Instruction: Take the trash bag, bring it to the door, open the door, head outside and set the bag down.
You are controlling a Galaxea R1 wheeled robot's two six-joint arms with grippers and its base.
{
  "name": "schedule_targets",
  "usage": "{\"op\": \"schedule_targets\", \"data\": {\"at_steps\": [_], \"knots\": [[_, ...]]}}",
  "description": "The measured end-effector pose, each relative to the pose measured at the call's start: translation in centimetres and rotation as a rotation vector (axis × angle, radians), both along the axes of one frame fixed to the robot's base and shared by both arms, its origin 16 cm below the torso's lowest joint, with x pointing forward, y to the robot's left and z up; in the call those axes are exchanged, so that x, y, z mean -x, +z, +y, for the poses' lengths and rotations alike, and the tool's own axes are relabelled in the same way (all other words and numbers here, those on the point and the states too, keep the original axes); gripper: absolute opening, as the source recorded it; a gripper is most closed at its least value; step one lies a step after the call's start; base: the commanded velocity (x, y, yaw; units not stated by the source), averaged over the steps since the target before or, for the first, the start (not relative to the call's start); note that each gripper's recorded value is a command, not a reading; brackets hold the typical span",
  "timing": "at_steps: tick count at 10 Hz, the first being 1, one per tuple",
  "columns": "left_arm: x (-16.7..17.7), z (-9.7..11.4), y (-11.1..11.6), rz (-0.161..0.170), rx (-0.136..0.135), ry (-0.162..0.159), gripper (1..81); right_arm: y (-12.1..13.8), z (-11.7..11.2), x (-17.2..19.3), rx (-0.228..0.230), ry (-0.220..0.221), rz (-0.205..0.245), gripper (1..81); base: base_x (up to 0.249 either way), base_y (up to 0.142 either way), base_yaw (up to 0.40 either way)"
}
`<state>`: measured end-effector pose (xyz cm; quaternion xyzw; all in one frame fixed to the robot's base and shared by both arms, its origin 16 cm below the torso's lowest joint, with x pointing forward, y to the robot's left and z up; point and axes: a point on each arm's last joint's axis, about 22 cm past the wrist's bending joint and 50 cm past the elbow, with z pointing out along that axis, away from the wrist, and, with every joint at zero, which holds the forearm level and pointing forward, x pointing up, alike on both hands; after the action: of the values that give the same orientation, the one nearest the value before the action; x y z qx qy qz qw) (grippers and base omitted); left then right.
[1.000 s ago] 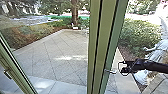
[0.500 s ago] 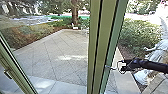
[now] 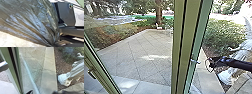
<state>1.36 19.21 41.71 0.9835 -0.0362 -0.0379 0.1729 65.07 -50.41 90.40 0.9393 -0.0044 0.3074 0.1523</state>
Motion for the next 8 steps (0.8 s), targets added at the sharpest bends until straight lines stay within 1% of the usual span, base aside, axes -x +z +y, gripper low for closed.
{"op": "schedule_targets", "data": {"at_steps": [1,2,3,4,5,6,7,8], "knots": [[0.0,0.0,0.0,0.0,0.0,0.0,1.0,1.4,-2.8,0.1,0.038,-0.013,-0.025,81.1,0.0,0.0,0.0],[0.0,0.0,0.0,0.0,0.0,0.0,1.0,3.1,-6.1,0.4,0.086,-0.031,-0.047,81.1,0.0,0.0,0.0],[0.0,0.0,0.0,0.0,0.0,0.0,1.0,4.5,-9.4,1.0,0.142,-0.049,-0.057,81.1,0.0,0.0,0.0],[0.0,0.0,0.0,0.0,0.0,0.0,1.0,5.4,-12.0,1.9,0.177,-0.067,-0.059,81.1,0.0,0.0,0.0],[0.0,0.0,0.0,0.001,0.0,0.0,1.0,5.6,-13.5,2.7,0.193,-0.072,-0.054,81.1,0.0,0.0,0.0],[0.0,0.0,0.0,0.001,0.0,0.0,1.0,5.9,-14.3,3.0,0.205,-0.063,-0.053,81.1,0.0,0.0,0.0],[0.0,0.0,0.0,0.001,0.0,0.0,1.0,5.8,-14.5,3.3,0.203,-0.058,-0.046,81.1,0.0,0.0,0.0],[0.0,0.0,0.0,0.001,0.0,0.0,1.0,5.1,-13.9,3.9,0.164,-0.072,-0.021,81.1,0.0,0.0,0.0]]}}
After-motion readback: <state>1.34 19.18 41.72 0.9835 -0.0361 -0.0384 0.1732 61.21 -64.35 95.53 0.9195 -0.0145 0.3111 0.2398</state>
